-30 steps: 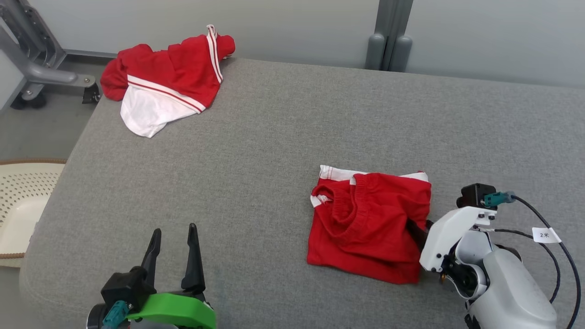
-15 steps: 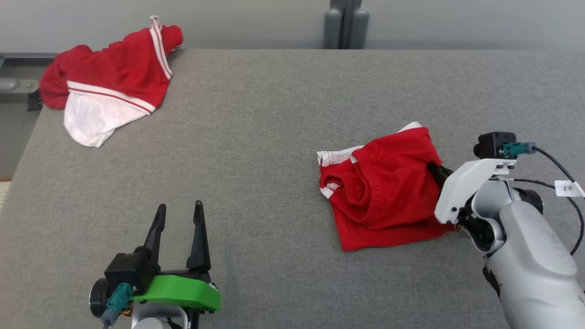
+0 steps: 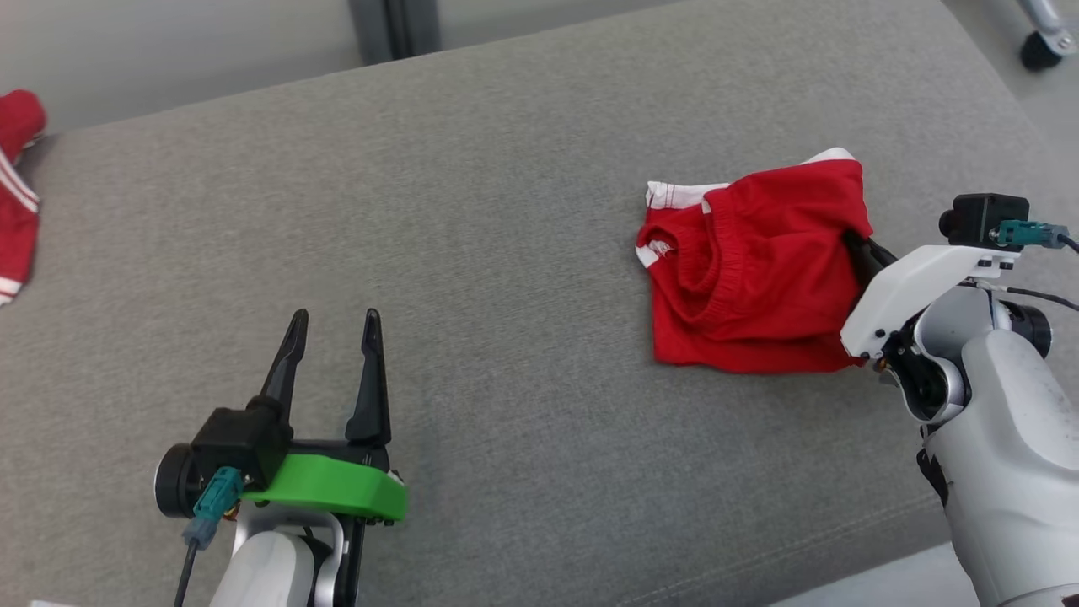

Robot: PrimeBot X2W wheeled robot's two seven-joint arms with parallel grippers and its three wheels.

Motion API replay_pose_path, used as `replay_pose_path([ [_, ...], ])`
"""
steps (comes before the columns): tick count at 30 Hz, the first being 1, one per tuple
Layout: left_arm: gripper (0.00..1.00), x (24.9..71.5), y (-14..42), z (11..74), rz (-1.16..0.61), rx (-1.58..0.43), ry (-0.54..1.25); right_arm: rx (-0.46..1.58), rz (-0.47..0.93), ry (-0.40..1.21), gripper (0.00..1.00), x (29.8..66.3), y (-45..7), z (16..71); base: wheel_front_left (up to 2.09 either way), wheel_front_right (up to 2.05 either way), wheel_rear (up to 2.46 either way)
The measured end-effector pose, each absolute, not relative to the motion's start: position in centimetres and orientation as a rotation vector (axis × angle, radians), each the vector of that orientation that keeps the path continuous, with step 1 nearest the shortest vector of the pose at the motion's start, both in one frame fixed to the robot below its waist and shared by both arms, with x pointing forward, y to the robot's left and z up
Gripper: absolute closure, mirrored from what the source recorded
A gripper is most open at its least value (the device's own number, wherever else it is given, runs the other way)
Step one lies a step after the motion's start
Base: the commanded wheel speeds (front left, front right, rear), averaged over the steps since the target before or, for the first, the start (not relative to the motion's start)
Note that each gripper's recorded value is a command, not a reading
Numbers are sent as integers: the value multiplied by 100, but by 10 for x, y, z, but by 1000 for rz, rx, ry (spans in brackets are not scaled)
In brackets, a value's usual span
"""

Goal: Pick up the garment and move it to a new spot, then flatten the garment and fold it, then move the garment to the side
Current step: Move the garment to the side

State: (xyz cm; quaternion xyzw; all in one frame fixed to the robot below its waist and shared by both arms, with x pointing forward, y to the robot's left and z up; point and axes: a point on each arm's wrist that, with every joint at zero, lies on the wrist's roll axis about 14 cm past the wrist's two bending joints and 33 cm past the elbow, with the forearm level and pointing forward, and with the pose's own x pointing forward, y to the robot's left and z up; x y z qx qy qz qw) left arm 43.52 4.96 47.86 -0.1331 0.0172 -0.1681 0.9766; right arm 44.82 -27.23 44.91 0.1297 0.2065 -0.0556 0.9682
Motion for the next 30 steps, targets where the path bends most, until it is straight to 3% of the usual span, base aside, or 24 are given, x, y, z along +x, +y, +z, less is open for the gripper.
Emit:
replay_pose_path([
  [9,0,451,1,461,-475,-289,85,246,-232,402,100,436,-308,434,0,0,0],
  [20,0,464,21,455,-421,-289,72,95,-222,349,100,492,-332,453,0,0,0],
  [30,0,468,43,458,-374,-274,51,-67,-317,361,100,519,-396,468,0,0,0],
])
